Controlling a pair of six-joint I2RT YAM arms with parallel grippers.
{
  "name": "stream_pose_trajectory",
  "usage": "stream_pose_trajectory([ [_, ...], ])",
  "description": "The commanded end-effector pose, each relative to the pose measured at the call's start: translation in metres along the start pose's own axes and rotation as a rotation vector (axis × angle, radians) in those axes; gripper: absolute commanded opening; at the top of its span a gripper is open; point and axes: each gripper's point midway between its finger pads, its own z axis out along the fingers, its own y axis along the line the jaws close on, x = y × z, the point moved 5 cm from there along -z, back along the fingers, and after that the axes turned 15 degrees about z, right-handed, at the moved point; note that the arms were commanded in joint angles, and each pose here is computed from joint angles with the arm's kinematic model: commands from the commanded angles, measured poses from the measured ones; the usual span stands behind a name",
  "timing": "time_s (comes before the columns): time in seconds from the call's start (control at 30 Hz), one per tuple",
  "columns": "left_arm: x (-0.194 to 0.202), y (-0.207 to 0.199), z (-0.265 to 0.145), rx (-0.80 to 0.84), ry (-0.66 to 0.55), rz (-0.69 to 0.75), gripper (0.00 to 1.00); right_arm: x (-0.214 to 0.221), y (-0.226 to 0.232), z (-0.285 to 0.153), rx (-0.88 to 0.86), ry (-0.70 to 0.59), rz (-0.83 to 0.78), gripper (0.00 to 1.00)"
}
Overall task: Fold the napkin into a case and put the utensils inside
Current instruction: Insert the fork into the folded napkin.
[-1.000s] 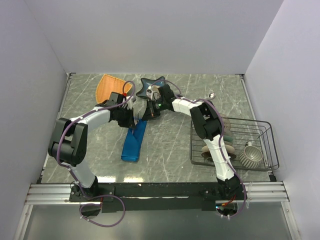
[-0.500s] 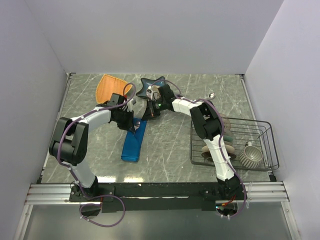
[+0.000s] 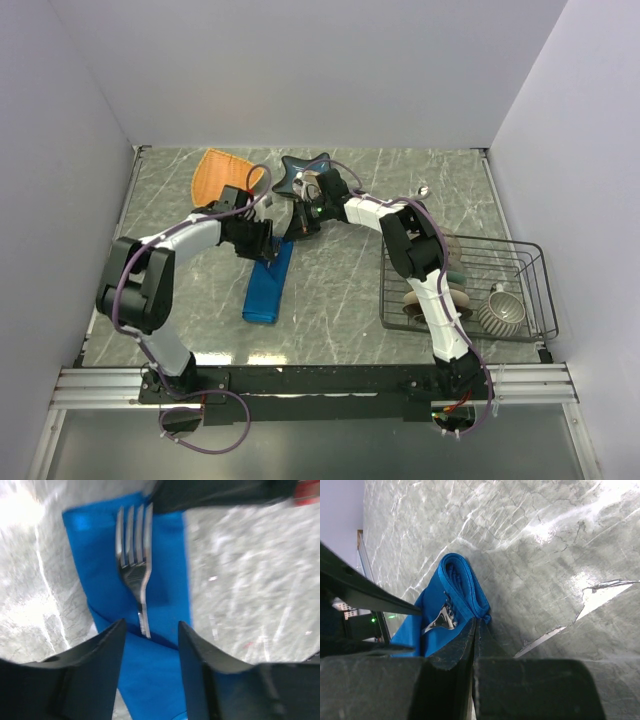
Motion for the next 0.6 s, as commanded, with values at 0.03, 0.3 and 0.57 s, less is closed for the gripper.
stream_pose_trajectory([
  [0.03,-0.060,-0.020,-0.051,0.062,-0.301,0.083,0.55,-0.016,0.046,-0.021,-0.043,-0.067,-0.110,0.30],
  [0.3,-0.102,-0.001,-0.086,-0.043,-0.478,0.153,0.56,-0.045,0.084,-0.070,-0.035,-0.178,-0.176,0.55],
  [0.57,-0.124,0.025,-0.032,-0.029,-0.290,0.181,0.29,-0.034,0.059,-0.070,0.045,-0.120,-0.113,0.49],
])
